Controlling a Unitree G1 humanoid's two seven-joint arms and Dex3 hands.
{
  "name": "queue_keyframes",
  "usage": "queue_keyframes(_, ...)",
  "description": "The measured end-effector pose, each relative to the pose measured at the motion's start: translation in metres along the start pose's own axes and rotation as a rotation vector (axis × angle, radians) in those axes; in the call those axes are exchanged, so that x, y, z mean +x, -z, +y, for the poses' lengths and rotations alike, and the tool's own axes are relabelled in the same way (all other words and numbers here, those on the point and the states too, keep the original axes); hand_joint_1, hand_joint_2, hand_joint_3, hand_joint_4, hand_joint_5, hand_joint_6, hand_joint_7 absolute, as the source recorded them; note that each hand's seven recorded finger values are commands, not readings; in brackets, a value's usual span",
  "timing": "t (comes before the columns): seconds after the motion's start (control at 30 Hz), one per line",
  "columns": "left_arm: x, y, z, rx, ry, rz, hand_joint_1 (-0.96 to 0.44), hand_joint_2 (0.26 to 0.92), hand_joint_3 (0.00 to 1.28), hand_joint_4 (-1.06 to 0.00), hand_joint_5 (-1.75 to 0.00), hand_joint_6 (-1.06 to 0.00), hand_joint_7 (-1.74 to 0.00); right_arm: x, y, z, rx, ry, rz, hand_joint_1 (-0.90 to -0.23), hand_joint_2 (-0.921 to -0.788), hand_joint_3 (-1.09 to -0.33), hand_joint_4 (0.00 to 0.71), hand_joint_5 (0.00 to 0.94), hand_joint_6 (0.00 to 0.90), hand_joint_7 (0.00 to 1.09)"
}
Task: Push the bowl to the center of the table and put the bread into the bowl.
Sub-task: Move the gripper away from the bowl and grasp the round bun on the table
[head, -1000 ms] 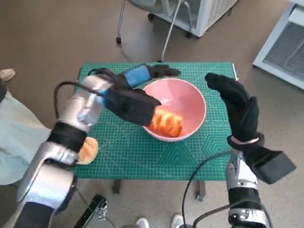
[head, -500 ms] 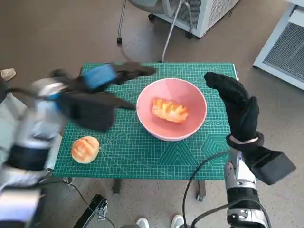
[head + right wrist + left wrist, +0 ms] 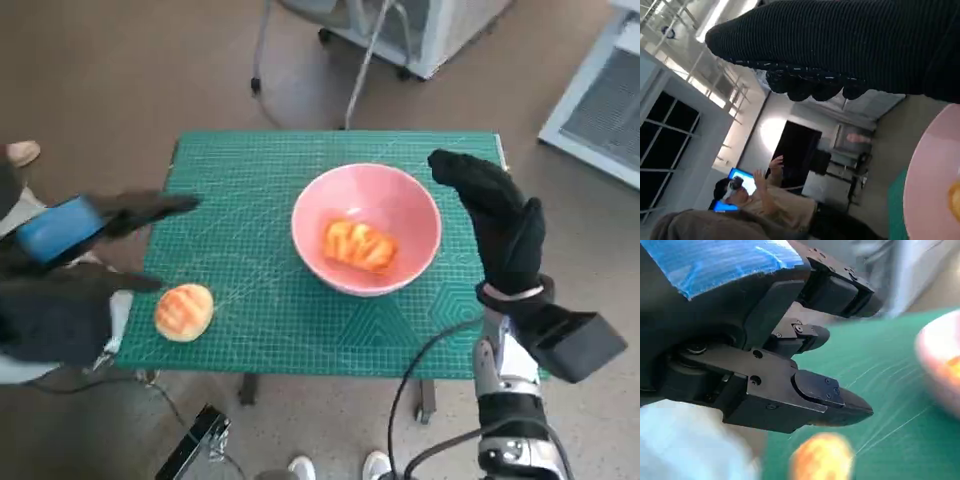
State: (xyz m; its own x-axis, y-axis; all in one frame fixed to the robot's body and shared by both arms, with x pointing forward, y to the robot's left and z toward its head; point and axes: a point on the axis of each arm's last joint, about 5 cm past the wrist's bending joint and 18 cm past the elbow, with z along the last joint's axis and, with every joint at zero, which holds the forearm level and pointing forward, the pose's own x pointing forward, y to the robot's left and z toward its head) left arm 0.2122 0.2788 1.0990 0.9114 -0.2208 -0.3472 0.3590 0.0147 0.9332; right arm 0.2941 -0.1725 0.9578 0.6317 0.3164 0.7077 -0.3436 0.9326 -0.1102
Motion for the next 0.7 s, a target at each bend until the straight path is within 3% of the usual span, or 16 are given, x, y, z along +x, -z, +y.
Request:
queue_keyframes(0.23,-0.002,0.004,-0.019,-0.005,0.06,-0.015,0.1,0.857,0.0,-0.31,0.0,-0.46,-0.02,0.0028,0.001,0.0,0.006,-0.018,0.003,-0.585,-0.921,-0.734,0.408,0.024,0.041,0.81)
queue_keyframes(0.7,0.003,0.003,-0.039,0.026,0.096,-0.032,0.1,0.824,0.0,-0.29,0.0,-0.44,0.0,0.0027,0.001,0.0,0.008,-0.03,0.012,-0.576,-0.921,-0.739,0.408,0.023,0.032,0.82)
